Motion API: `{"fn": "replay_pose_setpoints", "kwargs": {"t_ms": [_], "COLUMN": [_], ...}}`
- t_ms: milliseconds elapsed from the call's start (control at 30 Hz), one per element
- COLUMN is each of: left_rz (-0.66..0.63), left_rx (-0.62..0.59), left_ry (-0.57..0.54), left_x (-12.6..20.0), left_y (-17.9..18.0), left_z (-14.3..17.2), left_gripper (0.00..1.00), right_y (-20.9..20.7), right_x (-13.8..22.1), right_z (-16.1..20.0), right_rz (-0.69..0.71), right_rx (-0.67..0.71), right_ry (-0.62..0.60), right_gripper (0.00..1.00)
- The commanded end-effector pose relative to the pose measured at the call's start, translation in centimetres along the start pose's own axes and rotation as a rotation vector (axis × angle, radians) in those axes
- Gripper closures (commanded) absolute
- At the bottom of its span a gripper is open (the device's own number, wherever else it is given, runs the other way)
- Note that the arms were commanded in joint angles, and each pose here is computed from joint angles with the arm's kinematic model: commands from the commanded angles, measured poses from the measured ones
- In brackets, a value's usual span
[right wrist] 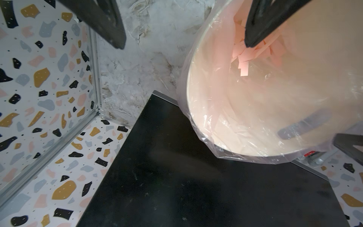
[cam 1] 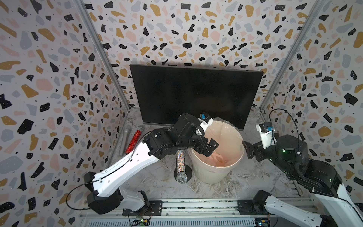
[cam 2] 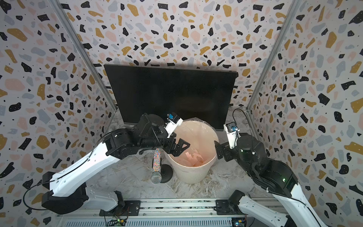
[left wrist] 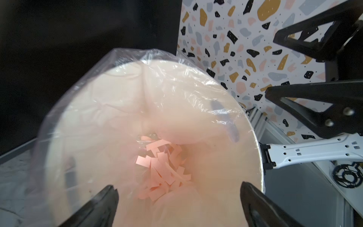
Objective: Remove the sticky note from the monitor
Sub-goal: Place the sticky note in the trash bin, then reset both arms
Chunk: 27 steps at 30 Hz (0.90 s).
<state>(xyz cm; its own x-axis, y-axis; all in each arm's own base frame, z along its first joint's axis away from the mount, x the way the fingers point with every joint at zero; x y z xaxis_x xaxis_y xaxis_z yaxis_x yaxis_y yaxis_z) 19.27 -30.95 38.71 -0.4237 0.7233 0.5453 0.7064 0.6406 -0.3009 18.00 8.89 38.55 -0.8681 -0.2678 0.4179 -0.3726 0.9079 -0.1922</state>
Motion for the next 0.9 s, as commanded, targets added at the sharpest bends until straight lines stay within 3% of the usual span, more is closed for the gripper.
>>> {"fn": "replay_pose_setpoints", "kwargs": {"t_ms": [0,233,467,600,767,867], "left_rz": [-0.097,-0.270,-0.573,-0.752,-1.087,-1.169], "left_rx": [-0.016,0.098,0.219,0.327,0.347,0.363], "left_ry": [-0.213,-0.369,-0.424,-0.416,-0.482,-0.461], "left_x": [4.7,10.3,14.3,14.8,15.9,14.7], "left_y": [1.6,8.2,16.9,22.4,28.8,31.1], "left_z": [-4.4,-5.7,-3.0,0.8,7.4,11.3], "left_gripper": [0.01,0.01,0.01,0.01,0.01,0.01], "right_y": [-1.9,-4.8,-9.3,-12.1,-15.0,-15.4], "right_x": [0.2,-0.2,-1.2,-3.4,-5.5,-7.1], "right_z": [-1.0,-1.5,0.1,3.7,9.8,14.1], "right_rz": [0.125,0.352,0.608,0.713,0.917,0.991], "right_rx": [0.014,0.047,-0.074,-0.206,-0.334,-0.352], "right_ry": [-0.061,-0.100,-0.049,0.040,0.101,0.111], "right_gripper": [0.00,0.00,0.00,0.00,0.00,0.00]}}
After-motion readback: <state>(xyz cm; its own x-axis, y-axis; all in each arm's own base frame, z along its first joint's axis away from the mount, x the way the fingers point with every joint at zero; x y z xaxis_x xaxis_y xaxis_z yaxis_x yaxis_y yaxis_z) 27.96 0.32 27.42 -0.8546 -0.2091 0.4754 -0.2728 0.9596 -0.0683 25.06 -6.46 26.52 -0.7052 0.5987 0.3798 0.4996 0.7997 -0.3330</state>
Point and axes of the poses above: each gripper's point midway between its finger pads, its own x axis back along the fingers, its own y axis along the line the jaws close on, z = x × y, the point moved 2 cm from there along x, back along the fingers, and after that the axes turned 3 degrees about x, right-handed, at the moved point
